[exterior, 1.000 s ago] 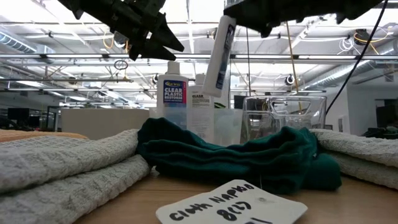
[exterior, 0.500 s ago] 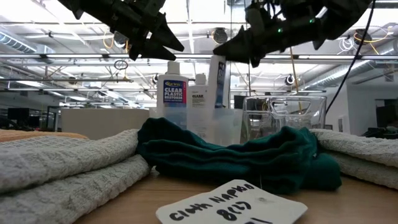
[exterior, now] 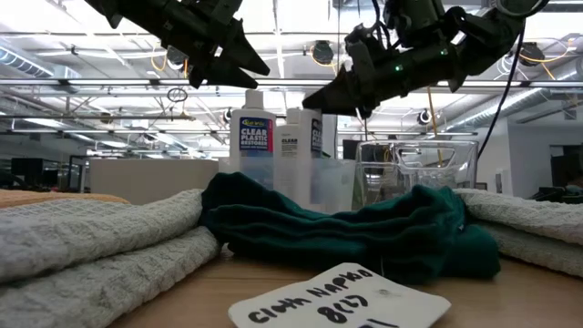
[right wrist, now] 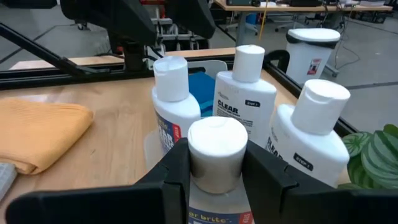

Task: Pick & Place Kitchen Items
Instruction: Put the white plastic restorer bottle into the white bin, then put the right gray towel into the transparent bin

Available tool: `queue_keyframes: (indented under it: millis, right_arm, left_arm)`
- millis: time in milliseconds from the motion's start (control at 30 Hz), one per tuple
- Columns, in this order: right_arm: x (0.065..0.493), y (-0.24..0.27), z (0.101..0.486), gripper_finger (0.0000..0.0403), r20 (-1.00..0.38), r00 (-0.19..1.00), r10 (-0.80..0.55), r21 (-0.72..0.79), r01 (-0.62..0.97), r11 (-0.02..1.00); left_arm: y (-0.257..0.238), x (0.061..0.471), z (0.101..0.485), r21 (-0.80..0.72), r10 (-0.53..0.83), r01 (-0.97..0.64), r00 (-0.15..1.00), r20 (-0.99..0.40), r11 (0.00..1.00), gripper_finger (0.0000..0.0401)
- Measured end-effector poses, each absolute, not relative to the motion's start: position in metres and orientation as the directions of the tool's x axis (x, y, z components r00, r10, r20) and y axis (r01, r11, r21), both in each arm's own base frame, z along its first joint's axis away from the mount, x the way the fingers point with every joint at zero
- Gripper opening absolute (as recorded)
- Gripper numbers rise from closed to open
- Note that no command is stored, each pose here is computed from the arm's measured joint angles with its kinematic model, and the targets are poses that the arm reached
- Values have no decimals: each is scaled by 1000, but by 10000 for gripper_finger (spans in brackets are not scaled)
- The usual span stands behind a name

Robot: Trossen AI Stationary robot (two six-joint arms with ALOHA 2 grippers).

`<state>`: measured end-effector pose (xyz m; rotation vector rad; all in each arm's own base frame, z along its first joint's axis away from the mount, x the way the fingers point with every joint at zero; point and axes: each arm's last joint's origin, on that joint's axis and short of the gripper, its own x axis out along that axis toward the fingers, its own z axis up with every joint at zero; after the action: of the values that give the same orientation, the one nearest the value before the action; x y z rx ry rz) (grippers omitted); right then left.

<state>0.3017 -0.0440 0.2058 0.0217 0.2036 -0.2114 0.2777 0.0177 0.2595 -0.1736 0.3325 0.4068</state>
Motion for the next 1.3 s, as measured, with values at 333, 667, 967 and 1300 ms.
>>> queue_keyframes:
  millis: [333,667,967,1300]
  right_arm:
    - [302,-44,205,115,-202,957,-207,0,212,977]
    - [300,-42,214,195,-162,966,-204,-36,201,979]
    - [273,-7,255,245,-117,993,8,19,-6,1000]
    - [242,62,245,248,-367,855,366,228,-299,927]
  left_arm:
    - [18,278,259,-99,358,-415,865,-351,905,234]
    - [18,278,259,-99,358,-415,865,-351,905,234]
    - [18,278,259,-99,358,-415,865,-352,905,235]
    - [18,278,259,-104,359,-417,865,-352,903,235]
